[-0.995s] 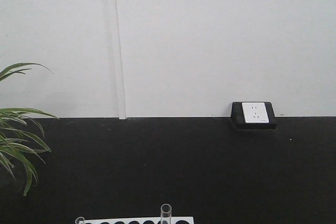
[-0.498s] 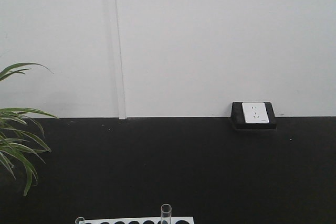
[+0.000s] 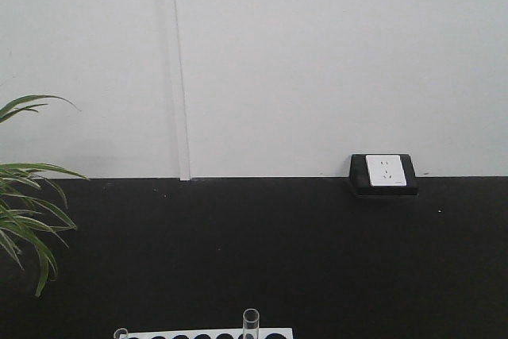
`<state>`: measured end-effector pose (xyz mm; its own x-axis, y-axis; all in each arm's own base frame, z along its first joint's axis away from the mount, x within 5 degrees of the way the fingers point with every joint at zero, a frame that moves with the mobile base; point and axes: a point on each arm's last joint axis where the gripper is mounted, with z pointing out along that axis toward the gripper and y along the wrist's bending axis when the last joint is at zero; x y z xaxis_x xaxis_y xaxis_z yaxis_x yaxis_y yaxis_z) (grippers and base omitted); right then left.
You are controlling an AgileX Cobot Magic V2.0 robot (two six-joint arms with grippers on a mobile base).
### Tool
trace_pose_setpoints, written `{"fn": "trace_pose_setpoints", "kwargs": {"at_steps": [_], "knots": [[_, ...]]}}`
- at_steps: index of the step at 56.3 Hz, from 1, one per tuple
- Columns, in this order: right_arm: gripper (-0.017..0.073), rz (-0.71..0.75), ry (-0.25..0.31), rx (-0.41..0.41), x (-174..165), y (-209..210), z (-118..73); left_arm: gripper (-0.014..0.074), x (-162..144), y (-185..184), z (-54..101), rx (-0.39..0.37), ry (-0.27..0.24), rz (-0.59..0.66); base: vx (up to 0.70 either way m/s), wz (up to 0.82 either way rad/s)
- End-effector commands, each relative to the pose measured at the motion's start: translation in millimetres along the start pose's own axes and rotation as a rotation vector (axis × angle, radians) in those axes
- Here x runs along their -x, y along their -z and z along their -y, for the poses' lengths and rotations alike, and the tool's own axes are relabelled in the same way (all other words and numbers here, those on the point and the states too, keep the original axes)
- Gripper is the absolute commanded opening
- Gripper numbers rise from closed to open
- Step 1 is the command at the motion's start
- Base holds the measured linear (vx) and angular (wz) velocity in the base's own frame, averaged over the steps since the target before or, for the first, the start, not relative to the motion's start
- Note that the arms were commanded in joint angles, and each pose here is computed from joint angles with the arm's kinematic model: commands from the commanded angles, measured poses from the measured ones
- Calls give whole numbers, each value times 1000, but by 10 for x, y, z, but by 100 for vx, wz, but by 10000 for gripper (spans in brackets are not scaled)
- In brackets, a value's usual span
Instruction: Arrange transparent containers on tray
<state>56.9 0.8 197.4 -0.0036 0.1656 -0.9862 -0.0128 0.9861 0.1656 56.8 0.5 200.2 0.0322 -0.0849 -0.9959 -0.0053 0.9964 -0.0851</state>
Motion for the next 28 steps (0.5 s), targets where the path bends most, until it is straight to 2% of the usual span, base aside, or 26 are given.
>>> {"fn": "trace_pose_setpoints", "kwargs": {"at_steps": [1, 7, 14, 18, 22, 24, 28], "knots": [[-11, 130, -10, 18, 92, 8, -12, -7, 67, 20, 14, -24, 12, 150, 0, 0], [-11, 156, -2, 22, 115, 12, -16, -7, 101, 26, 18, -29, 12, 187, 0, 0], [-11, 256, 21, 38, 239, 35, -38, -7, 265, 58, 33, -45, 46, 286, 0, 0], [-11, 304, 42, 46, 396, 62, -68, -7, 465, 99, 53, -49, 23, 331, 0, 0], [-11, 318, 96, 46, 622, 90, -113, -7, 741, 158, 76, -42, -33, 354, 0, 0], [-11, 305, 122, 42, 721, 86, -130, -7, 881, 180, 86, -34, -58, 344, 0, 0], [-11, 280, 178, 27, 988, 69, -171, -7, 1127, 184, 98, -20, -75, 303, 0, 0]]}}
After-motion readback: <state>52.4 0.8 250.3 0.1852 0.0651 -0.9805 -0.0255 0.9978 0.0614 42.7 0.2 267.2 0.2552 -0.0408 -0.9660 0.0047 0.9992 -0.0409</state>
